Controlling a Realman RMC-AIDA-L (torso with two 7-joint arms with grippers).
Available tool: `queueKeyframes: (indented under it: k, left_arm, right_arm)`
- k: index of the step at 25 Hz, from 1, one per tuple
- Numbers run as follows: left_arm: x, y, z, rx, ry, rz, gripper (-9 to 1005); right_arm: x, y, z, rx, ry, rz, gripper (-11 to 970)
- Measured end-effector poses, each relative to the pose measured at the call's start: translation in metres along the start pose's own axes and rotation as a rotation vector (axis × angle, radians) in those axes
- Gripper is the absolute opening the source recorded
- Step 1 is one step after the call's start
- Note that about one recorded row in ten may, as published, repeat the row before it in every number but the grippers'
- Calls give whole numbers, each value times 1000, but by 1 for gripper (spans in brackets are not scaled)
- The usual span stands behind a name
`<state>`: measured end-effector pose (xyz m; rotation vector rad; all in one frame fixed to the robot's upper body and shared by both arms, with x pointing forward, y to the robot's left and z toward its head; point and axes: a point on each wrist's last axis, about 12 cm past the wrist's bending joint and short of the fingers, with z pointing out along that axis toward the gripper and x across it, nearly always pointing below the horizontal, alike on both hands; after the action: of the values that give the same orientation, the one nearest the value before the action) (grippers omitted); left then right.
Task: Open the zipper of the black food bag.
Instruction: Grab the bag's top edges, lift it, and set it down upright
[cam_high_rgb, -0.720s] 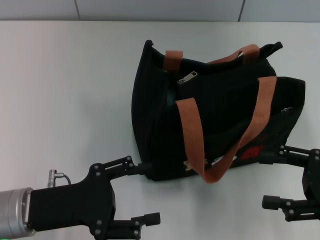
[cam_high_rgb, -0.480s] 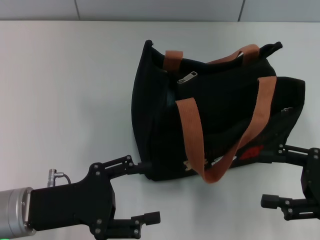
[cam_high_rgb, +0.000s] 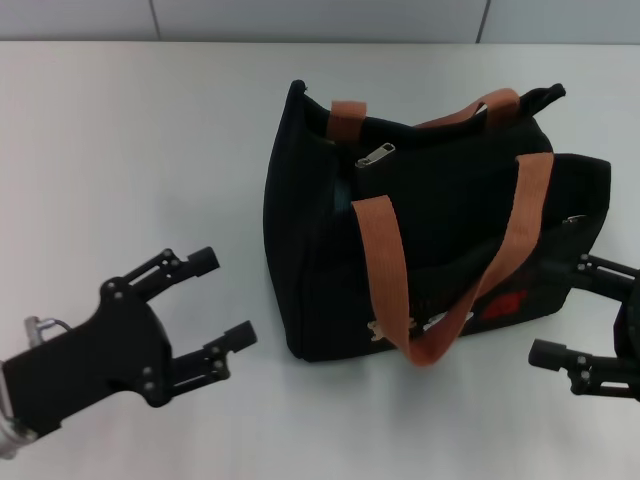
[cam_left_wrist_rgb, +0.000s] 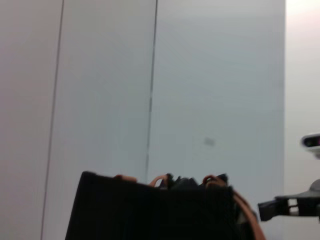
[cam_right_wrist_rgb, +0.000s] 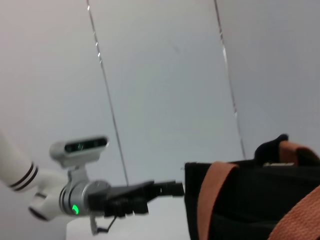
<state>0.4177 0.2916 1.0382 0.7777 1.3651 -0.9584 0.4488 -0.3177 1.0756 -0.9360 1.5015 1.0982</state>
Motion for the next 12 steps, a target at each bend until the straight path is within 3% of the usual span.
queueKeyframes:
  k: [3,8,12]
  left_arm:
    - [11,-3,7,-35,6,21,745]
    - [21,-8,40,-4,-17,13,726]
    - [25,-13,48,-38,-32,71,710]
  right_arm:
    - [1,1,-1,7,-14,0,836]
    - [4,3,-2,12,-15,7,835]
    - [4,4,-3,15,-15,8,836]
